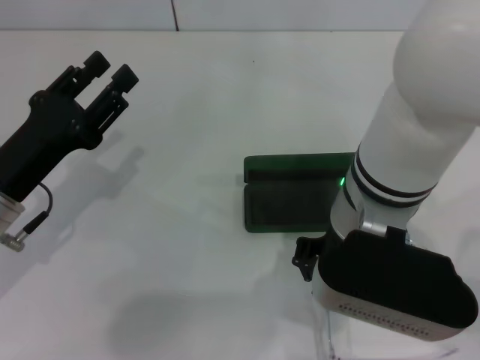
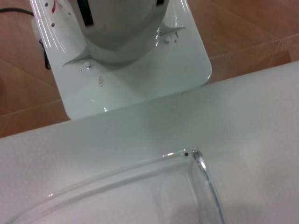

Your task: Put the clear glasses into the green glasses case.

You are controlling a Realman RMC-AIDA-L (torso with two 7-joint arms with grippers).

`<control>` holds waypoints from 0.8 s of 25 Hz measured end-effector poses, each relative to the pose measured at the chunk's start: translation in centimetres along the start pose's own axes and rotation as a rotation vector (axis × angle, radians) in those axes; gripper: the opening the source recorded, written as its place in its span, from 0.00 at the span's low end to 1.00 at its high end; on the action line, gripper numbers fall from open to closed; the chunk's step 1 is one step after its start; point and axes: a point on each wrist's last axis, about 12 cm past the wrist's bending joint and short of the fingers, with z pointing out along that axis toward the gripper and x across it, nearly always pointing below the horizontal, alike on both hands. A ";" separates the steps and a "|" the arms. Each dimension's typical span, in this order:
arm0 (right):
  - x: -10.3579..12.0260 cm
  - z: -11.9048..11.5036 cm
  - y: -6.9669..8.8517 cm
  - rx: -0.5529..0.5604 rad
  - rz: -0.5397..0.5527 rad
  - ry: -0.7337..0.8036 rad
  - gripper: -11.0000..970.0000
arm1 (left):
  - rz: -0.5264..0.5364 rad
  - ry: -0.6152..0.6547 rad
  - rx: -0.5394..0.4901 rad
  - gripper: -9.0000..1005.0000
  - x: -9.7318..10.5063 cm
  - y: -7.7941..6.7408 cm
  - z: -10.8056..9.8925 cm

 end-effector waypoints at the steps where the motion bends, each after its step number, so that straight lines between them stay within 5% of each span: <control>1: 0.0 0.0 0.0 0.001 0.001 -0.003 0.20 | 0.000 0.000 0.000 0.58 0.0 0.0 0.0; 13: 1.7 -3.5 1.0 0.119 0.168 -0.150 0.14 | -0.015 -0.024 -0.025 0.58 0.1 0.0 -0.4; 20: 5.1 -5.5 4.3 0.402 0.440 -0.243 0.14 | -0.015 -0.075 -0.069 0.58 0.0 0.1 -1.0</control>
